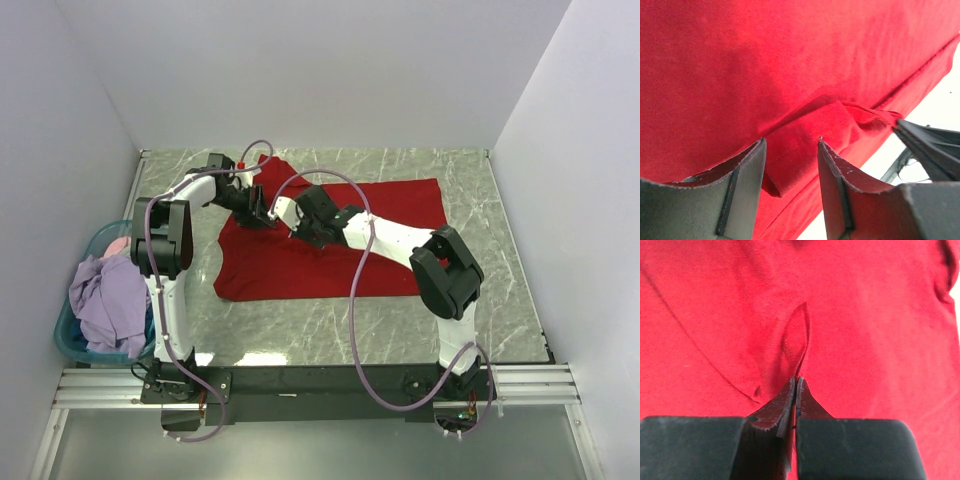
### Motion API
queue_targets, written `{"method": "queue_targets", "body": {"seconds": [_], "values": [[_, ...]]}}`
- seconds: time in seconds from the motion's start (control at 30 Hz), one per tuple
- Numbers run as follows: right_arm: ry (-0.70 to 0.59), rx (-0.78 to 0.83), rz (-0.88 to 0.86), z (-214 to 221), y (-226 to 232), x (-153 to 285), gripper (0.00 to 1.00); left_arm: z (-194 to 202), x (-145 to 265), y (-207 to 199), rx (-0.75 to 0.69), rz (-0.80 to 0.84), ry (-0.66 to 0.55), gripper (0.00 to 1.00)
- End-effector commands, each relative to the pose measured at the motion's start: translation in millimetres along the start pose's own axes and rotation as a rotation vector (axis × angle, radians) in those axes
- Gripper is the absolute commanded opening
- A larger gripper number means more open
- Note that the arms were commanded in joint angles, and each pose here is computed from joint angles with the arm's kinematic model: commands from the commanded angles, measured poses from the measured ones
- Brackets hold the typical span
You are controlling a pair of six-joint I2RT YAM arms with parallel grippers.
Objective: Fold and stack the t-shirts
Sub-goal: Fold the tshirt
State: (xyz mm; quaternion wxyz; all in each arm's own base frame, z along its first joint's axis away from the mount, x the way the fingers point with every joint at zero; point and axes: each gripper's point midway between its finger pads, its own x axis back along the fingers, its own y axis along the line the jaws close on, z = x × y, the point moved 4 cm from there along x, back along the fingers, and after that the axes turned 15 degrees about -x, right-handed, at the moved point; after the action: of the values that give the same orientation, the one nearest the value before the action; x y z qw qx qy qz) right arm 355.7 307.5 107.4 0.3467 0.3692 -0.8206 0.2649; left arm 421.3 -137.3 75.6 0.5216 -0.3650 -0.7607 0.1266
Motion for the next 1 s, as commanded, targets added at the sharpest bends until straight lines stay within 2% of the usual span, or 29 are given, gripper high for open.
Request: {"method": "queue_targets", "body": {"seconds": [0.0, 0.1, 0.2, 0.23, 0.33, 0.4, 0.47, 0.57, 0.8, 0.97], "values": [[-0.083, 0.009, -0.047, -17.9, 9.5, 22.6, 0.00, -8.7, 2.8, -12.9, -0.013, 0.067, -0.016, 0.51], [-0.080, 0.028, -0.075, -13.3, 18.5, 24.9, 0.00, -7.7, 4.9, -18.2, -0.019, 0.098, -0.019, 0.47], [-0.075, 0.041, -0.113, -7.6, 28.6, 26.5, 0.00, -6.7, 7.6, -22.0, -0.036, 0.111, -0.025, 0.36], [-0.081, 0.043, -0.126, -8.1, 32.1, 27.9, 0.00, -6.2, 8.8, -22.1, -0.038, 0.110, -0.026, 0.29], [-0.072, 0.047, -0.159, -0.9, 41.2, 30.5, 0.00, -2.5, 14.3, -22.6, -0.051, 0.111, -0.026, 0.17], [-0.069, 0.055, -0.180, 4.9, 47.0, 33.0, 0.00, 3.0, 19.1, -21.2, -0.059, 0.108, -0.016, 0.10], [-0.065, 0.068, -0.203, 9.2, 52.1, 34.4, 0.00, 9.4, 23.7, -20.4, -0.066, 0.100, -0.010, 0.08], [-0.042, 0.088, -0.237, 17.2, 62.1, 33.8, 0.00, 18.0, 28.8, -16.1, -0.085, 0.075, 0.000, 0.08], [0.021, 0.076, -0.287, 31.1, 75.8, 23.9, 0.00, 25.4, 39.7, -14.4, -0.169, -0.003, 0.001, 0.31], [0.055, 0.037, -0.329, 33.7, 83.3, 22.9, 0.01, 26.6, 39.1, -11.3, -0.175, -0.019, 0.005, 0.36]]}}
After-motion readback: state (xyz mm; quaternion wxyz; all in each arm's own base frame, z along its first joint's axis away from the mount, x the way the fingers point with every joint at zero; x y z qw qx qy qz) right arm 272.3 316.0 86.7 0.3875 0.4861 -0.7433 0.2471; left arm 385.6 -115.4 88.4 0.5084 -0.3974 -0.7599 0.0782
